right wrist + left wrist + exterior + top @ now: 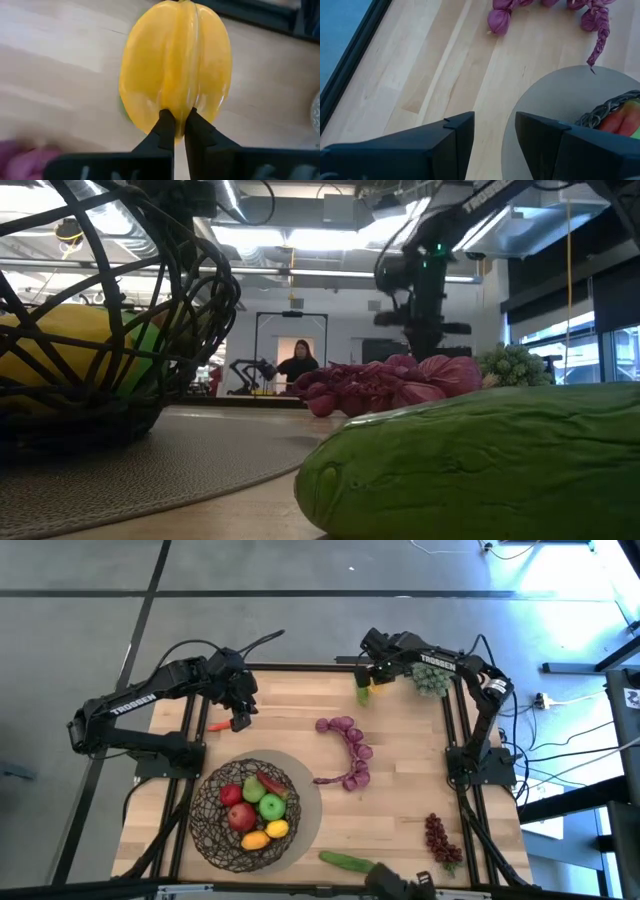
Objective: Build produce basket
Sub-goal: Put the yellow starfruit into the black wire basket
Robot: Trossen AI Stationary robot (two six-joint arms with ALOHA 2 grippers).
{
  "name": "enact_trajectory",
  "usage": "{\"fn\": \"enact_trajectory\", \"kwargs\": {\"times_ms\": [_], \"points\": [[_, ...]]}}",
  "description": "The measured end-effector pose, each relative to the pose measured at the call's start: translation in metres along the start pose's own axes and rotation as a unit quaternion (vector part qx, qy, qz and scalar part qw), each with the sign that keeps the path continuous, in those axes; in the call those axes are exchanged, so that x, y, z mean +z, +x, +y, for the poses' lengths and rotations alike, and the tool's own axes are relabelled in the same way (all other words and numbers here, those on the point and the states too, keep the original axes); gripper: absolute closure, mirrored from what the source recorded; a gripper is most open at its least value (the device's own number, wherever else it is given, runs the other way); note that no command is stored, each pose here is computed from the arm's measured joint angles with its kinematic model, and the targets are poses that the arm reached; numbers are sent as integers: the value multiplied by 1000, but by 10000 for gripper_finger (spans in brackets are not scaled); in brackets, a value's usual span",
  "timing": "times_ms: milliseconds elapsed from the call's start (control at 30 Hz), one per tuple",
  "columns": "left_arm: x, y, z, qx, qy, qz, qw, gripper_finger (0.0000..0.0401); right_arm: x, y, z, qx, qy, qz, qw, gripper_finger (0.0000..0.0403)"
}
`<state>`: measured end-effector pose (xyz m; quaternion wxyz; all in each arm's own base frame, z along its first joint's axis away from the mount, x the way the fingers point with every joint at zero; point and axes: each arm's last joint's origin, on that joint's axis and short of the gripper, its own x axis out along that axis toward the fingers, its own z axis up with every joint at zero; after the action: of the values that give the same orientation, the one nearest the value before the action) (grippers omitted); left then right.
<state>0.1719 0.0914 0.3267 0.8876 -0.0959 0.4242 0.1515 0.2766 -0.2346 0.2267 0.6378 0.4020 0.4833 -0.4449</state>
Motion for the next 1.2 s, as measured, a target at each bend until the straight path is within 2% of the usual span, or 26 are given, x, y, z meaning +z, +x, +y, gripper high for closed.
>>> {"fn": "enact_trajectory", "kwargs": {"times_ms": [167, 267, 400, 533, 633, 733, 900, 1200], "points": [[0, 0, 0, 0, 0, 0, 1000, 269, -15, -47, 27, 49, -56, -53, 996, 397], [0, 0, 0, 0, 0, 0, 1000, 269, -29, -80, 50, 97, -110, -101, 984, 397], [0, 0, 0, 0, 0, 0, 1000, 269, -55, -121, 88, 153, -215, -147, 953, 397], [0, -1, 0, 0, 11, -1, 1000, 269, -86, -149, 120, 208, -290, -180, 917, 397], [-2, -8, -1, 1, 9, -15, 1000, 269, -107, -159, 139, 261, -322, -186, 891, 397], [-5, -20, -3, 3, 2, -36, 999, 269, -123, -167, 155, 328, -349, -193, 857, 397], [-13, -41, -6, 4, -21, -77, 997, 269, -146, -167, 182, 396, -404, -207, 798, 397], [-33, -82, -22, -28, 15, -160, 987, 269, -172, -172, 210, 441, -408, -260, 756, 397]]}}
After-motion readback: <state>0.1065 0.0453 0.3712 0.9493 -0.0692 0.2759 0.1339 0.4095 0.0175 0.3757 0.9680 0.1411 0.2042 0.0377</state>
